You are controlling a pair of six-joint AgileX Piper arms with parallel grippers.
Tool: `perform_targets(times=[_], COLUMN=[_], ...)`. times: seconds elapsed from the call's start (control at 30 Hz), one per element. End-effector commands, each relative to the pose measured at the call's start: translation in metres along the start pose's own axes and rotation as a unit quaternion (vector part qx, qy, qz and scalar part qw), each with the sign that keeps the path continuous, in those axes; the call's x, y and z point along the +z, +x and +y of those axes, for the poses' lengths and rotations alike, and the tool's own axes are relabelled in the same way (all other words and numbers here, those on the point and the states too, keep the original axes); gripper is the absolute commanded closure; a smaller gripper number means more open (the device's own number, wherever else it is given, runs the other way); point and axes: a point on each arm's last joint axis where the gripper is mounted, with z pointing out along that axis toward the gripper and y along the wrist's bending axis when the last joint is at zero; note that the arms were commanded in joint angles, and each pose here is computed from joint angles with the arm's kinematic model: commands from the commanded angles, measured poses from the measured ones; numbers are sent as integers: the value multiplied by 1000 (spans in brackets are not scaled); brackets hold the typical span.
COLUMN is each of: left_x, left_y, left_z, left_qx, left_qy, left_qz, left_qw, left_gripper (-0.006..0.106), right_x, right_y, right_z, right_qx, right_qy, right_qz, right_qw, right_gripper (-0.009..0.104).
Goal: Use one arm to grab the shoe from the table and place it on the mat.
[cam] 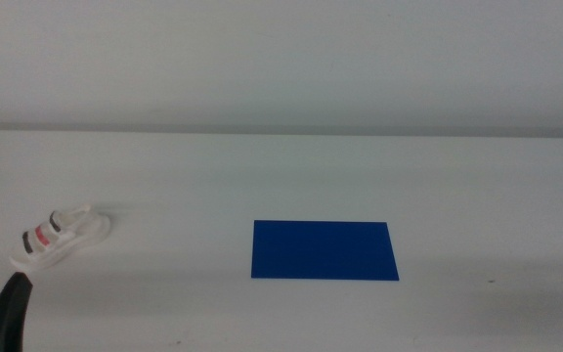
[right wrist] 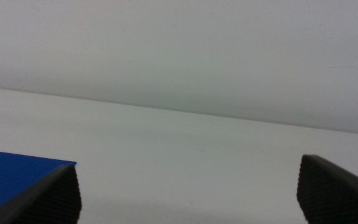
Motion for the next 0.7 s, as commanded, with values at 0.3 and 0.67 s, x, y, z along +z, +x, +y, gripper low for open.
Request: perform_targets(times=[0.3,0.67], left_x=[40,150], left_y=[-100,-135], left_z=[-1,-3], left_qx=[50,230], left_qy=[2,129], left_qz=[224,504], left_qw=[973,823], left_gripper=[7,7], right_x=[0,0], right_y=[12,12], right_z=[2,2], right_qx=[-2,-2], right_qy=[1,1], right_qz=[-1,-1], right_qw=[1000,1000], right_gripper=[2,2])
